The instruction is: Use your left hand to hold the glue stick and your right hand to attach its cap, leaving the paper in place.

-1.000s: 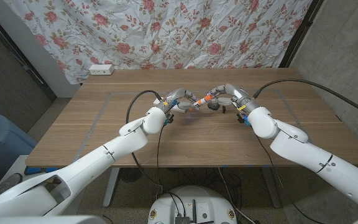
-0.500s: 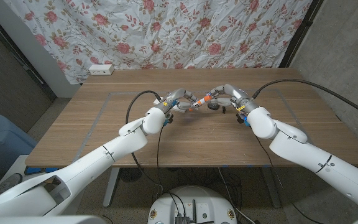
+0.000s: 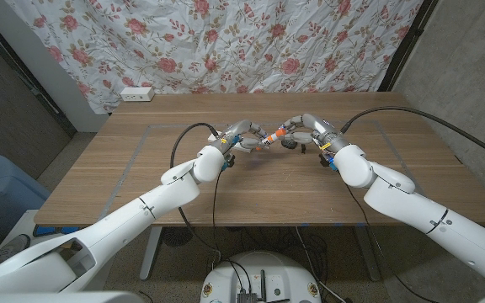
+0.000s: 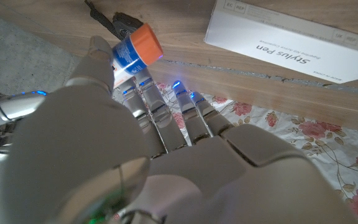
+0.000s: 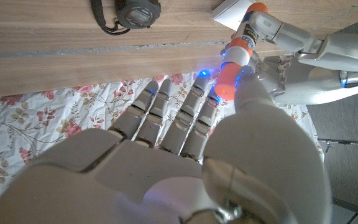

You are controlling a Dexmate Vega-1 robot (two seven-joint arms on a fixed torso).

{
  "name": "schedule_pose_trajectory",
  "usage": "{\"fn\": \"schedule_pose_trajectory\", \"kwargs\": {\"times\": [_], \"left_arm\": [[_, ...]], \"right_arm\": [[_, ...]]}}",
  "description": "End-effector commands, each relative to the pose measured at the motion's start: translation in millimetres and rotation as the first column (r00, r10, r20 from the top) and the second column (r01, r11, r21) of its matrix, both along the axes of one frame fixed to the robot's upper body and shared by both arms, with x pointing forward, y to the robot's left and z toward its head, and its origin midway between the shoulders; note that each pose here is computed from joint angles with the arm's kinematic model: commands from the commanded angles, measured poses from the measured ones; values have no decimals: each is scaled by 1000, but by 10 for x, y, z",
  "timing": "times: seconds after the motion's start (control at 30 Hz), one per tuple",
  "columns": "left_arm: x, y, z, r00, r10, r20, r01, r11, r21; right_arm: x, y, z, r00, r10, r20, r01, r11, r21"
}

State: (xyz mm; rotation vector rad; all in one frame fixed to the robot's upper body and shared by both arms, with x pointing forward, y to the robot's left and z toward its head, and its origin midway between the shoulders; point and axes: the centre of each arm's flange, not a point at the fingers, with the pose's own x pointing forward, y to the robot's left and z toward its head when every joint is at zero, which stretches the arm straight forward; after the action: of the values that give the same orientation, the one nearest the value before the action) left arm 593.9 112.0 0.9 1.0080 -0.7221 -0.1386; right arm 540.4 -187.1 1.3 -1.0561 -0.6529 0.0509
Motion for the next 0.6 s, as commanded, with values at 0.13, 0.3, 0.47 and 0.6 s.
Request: {"fn": "schedule_pose_trajectory", "kwargs": {"times": [0.13, 0.3, 0.47, 0.6], "left_arm": [[-1, 7, -11, 1000, -1, 0, 1, 1000, -4], [-4, 13, -18, 1000, 0, -1, 0, 1000, -5], [-5, 13, -24, 1000, 0, -2, 0, 1000, -6], [-6, 17, -25, 1000, 1, 0, -1, 1000, -6]], "right_arm": [[12, 4, -12, 1000, -4, -4, 4, 1000, -6], [16, 4, -19, 1000, -5, -6, 5, 1000, -7], [16, 5, -19, 1000, -4, -7, 4, 1000, -6], [14, 8, -22, 1000, -6, -7, 6, 1000, -6]]}}
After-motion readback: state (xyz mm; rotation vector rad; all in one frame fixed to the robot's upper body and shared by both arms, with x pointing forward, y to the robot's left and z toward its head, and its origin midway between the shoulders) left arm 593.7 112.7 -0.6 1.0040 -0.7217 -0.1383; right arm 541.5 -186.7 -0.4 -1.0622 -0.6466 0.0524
